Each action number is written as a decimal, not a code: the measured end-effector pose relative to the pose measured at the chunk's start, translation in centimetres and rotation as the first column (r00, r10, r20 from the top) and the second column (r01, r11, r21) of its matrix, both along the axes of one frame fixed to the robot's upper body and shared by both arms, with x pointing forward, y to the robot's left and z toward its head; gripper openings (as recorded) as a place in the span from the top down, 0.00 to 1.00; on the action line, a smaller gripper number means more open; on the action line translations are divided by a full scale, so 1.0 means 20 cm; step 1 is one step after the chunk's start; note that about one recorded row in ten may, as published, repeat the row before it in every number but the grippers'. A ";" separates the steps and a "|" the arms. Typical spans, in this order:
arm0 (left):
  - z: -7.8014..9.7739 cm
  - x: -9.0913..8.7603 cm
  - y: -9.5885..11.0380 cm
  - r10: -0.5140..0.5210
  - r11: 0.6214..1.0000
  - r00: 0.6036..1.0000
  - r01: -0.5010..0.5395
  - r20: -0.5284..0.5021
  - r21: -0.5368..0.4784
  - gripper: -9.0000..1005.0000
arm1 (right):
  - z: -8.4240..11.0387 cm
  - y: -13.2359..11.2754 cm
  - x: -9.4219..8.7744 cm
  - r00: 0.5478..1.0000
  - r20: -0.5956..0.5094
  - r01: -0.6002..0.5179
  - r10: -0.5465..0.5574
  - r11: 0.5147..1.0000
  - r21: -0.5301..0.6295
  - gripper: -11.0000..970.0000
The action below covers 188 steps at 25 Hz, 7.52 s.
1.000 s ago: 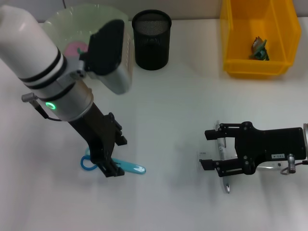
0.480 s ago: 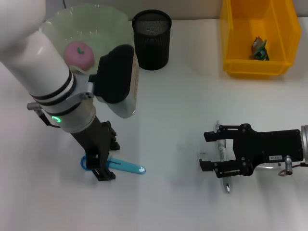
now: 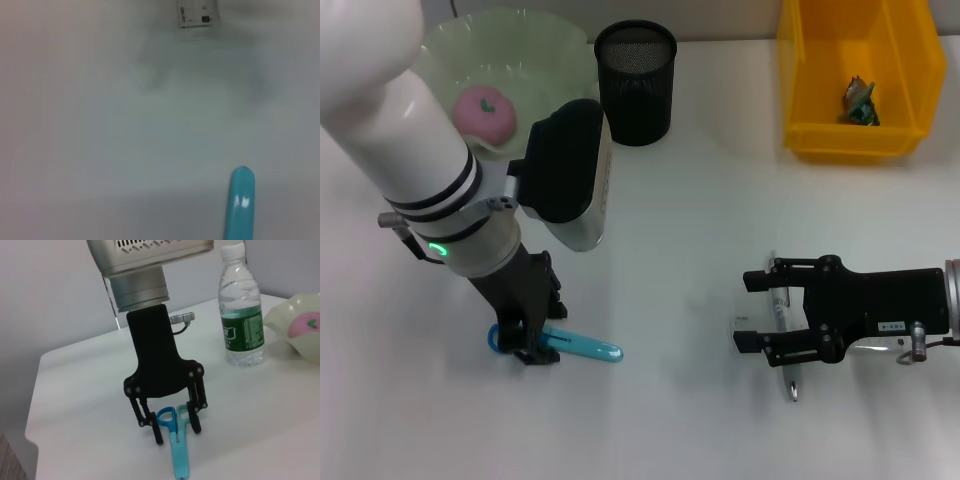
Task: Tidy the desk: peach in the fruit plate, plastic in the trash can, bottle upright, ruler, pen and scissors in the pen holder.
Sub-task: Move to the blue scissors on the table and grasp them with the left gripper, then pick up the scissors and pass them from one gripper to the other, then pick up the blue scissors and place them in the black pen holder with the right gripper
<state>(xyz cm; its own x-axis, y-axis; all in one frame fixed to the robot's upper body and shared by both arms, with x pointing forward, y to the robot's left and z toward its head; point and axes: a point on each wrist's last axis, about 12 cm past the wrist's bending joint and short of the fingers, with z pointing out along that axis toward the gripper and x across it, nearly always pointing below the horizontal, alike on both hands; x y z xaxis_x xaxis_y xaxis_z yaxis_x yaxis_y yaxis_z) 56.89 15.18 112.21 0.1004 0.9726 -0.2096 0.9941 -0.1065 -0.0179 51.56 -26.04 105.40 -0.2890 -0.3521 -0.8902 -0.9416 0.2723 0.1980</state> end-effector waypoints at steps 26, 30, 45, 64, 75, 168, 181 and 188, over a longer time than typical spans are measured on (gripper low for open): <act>-0.01 0.00 0.00 -0.020 0.999 1.000 0.019 0.013 0.025 0.68 | 0.01 0.00 0.01 1.000 -0.008 0.011 -0.011 1.000 0.007 0.18; -0.01 0.00 0.00 -0.022 0.999 1.000 0.022 0.012 0.027 0.68 | 0.01 0.00 0.01 1.000 -0.012 0.015 -0.015 1.000 0.009 0.18; -0.02 -0.01 -0.02 -0.035 0.999 0.999 0.034 0.031 0.022 0.72 | 0.01 0.00 0.01 1.000 -0.012 0.019 -0.019 1.000 0.009 0.18; 0.15 0.06 0.23 0.317 0.645 0.913 -0.405 -0.255 -0.648 0.74 | 0.03 -0.17 -0.05 0.974 0.100 0.188 -0.202 0.973 0.132 0.18; 0.12 0.04 0.23 0.250 0.210 0.831 -0.548 -0.497 -0.810 0.75 | -0.01 -0.12 -0.09 0.949 0.232 0.166 -0.214 0.964 0.210 0.18; -0.29 -0.21 0.01 0.028 -0.568 0.338 -0.769 -0.941 -0.293 0.78 | 0.02 0.43 0.03 0.610 0.589 0.275 -0.530 0.839 0.469 0.91; -0.32 -0.21 0.16 0.276 -0.523 0.519 -0.625 -0.809 -0.580 0.76 | 0.08 0.27 0.15 0.667 0.419 0.348 -0.616 0.755 0.555 0.91; -0.36 -0.24 0.24 0.474 -0.416 0.610 -0.480 -0.635 -0.772 0.53 | 0.25 0.10 0.38 0.822 0.166 0.392 -0.545 0.752 0.530 0.91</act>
